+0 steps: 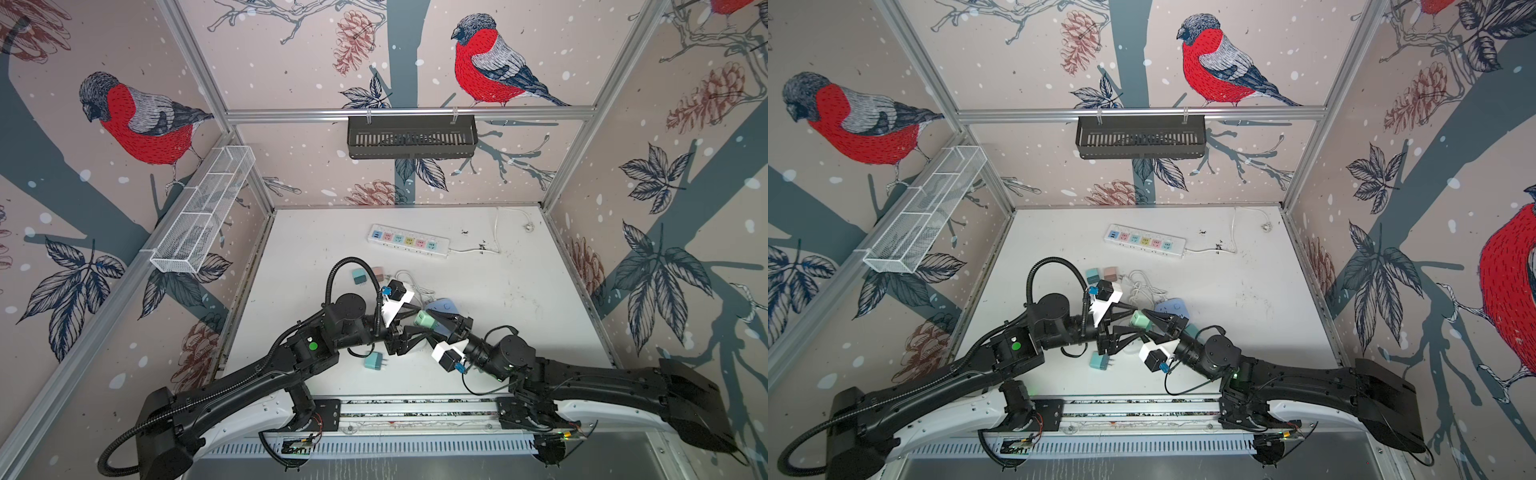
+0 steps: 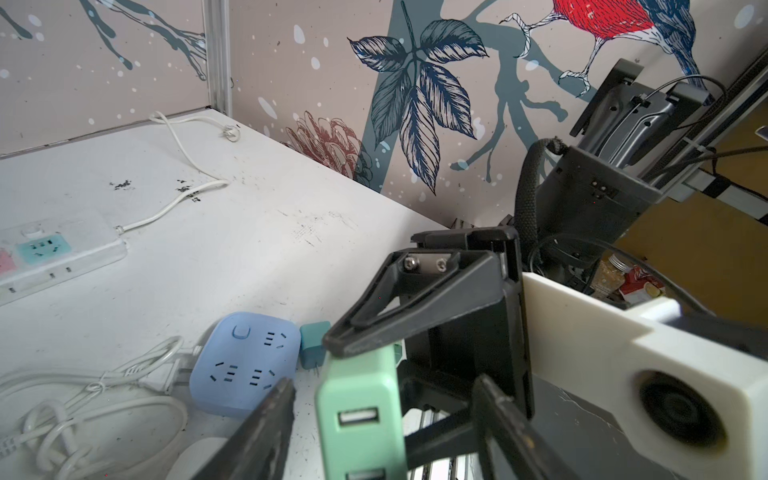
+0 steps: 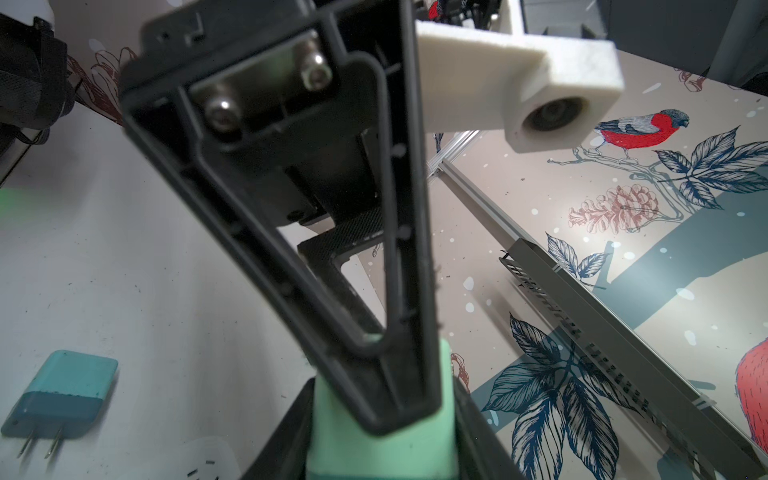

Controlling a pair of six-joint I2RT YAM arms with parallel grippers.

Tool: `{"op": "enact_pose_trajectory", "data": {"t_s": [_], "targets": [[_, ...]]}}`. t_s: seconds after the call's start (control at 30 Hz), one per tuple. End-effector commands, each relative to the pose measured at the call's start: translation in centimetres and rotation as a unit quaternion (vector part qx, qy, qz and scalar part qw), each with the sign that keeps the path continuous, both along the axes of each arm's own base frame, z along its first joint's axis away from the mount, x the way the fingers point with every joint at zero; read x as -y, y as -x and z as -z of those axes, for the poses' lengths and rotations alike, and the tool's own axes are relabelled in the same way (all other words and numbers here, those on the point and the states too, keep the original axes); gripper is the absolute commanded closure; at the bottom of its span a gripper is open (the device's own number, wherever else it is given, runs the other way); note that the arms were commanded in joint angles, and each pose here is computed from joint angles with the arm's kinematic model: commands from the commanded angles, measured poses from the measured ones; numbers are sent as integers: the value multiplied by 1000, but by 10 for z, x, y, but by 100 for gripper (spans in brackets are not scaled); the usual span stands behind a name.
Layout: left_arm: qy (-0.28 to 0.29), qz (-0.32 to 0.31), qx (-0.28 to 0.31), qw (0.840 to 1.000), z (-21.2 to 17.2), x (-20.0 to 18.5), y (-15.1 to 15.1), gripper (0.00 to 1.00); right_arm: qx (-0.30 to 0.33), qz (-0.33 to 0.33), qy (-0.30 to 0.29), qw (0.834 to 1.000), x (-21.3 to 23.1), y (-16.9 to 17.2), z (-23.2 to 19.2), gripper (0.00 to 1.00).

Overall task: Insert the plug
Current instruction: 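Close the left gripper on the adapter held by the right gripper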

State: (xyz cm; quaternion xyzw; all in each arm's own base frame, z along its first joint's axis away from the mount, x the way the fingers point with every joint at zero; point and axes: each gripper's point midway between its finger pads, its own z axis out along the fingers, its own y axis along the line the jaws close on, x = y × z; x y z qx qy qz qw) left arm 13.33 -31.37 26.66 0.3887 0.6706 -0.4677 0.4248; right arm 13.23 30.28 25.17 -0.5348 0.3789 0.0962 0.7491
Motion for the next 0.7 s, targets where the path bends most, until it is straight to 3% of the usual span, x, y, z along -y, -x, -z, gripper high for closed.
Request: {"op": "enact_pose_trajectory", "data": {"t_s": [0.0,0.07,0.33,0.43,0.5,0.53,0.57,0.67], "targets": [[-7,-2,22,1000,-3,4,0,44,14,-2,-22,1000,0,2,-17,99],[-11,-3,20,1000,-2,5,-1,53,13,-1,-25,1000,2,3,-17,98],[-17,8,17,1000,1,12,0,75,14,-22,-28,999,3,11,-13,96],[-21,15,18,1000,3,14,1,93,7,-15,-24,1000,2,8,-8,73],[-21,8,23,999,4,14,-2,100,2,-5,-24,1000,3,5,-6,58],[-21,2,26,999,5,13,-4,100,-2,0,-29,1000,5,4,-6,44],[-22,-2,35,999,5,12,-5,100,-5,3,-38,999,9,4,-7,2],[-27,-47,32,998,4,3,-17,100,-25,7,-49,998,18,3,-2,0]]}}
